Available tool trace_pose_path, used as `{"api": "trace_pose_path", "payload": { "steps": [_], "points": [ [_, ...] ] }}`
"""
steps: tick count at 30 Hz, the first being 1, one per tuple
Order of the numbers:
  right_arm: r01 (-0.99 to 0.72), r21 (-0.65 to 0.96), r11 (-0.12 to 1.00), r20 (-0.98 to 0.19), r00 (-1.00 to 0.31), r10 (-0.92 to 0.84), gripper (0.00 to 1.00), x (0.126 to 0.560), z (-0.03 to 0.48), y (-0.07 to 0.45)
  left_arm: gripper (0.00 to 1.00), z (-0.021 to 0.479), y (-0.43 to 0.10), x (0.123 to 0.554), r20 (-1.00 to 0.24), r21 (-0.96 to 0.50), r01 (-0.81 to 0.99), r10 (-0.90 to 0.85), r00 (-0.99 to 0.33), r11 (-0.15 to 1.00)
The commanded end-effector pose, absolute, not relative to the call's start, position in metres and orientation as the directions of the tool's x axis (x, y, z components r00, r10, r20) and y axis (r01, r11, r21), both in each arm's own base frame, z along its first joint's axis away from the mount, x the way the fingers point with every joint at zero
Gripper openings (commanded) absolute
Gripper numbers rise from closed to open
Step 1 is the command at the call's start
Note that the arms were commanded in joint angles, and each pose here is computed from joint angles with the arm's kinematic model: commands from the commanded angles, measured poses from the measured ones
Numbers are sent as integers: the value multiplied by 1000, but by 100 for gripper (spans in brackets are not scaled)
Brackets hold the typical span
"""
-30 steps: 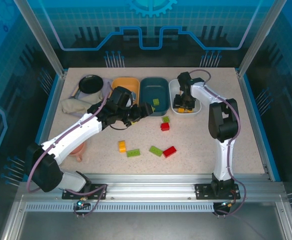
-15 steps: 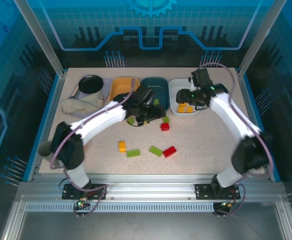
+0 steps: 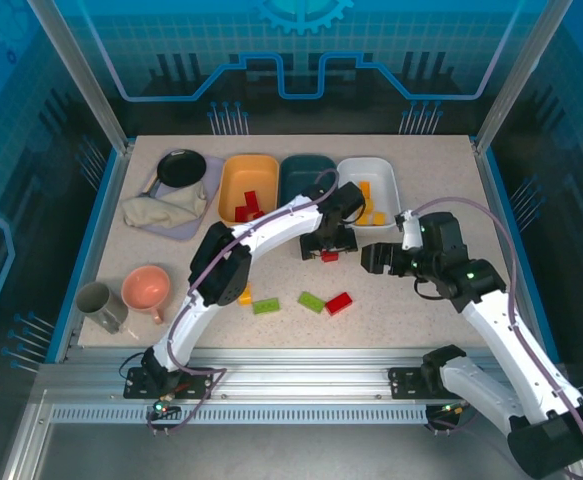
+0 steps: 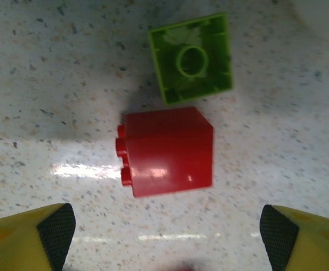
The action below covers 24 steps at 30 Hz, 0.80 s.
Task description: Sort the legos into containers by color
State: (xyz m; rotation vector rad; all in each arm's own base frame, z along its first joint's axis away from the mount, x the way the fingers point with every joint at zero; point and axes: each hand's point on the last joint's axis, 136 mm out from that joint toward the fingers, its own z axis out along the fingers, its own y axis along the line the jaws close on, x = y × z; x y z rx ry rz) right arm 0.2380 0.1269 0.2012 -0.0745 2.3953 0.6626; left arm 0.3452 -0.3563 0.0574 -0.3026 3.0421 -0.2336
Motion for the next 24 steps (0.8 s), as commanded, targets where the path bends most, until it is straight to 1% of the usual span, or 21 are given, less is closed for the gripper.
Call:
{"api": "trace_pose_path", "payload": {
  "steps": [1, 5, 9, 11, 13, 16, 19, 23, 24],
  "points": [
    [-213, 485, 848, -591, -794, 139, 88, 232, 203, 132, 86, 50, -350, 345, -55, -100, -199, -206, -977, 975],
    [-201, 492, 847, -588, -794, 153, 88, 233, 202, 131, 79, 37, -353, 350, -61, -96, -186, -193, -979, 978],
    [-199, 500, 843, -584, -796, 159, 87, 234, 204, 132, 70, 26, -354, 355, -74, -81, -166, -172, -982, 983],
    [-198, 501, 842, -582, -798, 159, 87, 234, 204, 133, 62, 25, -354, 358, -81, -74, -158, -164, -983, 985],
    [-198, 501, 843, -584, -795, 160, 87, 234, 206, 132, 51, 26, -354, 359, -89, -76, -148, -155, -984, 986],
    [-199, 500, 843, -585, -795, 159, 87, 235, 207, 133, 37, 31, -351, 360, -107, -74, -134, -141, -984, 988],
    [-218, 495, 841, -595, -790, 146, 86, 235, 212, 134, 33, 49, -346, 358, -133, -81, -131, -141, -981, 988],
    [-267, 480, 836, -617, -779, 106, 85, 235, 222, 138, 33, 93, -329, 351, -181, -126, -141, -162, -970, 982],
    [-293, 478, 828, -644, -758, 104, 85, 237, 235, 140, 33, 104, -324, 350, -190, -139, -147, -172, -967, 979]
  ]
}}
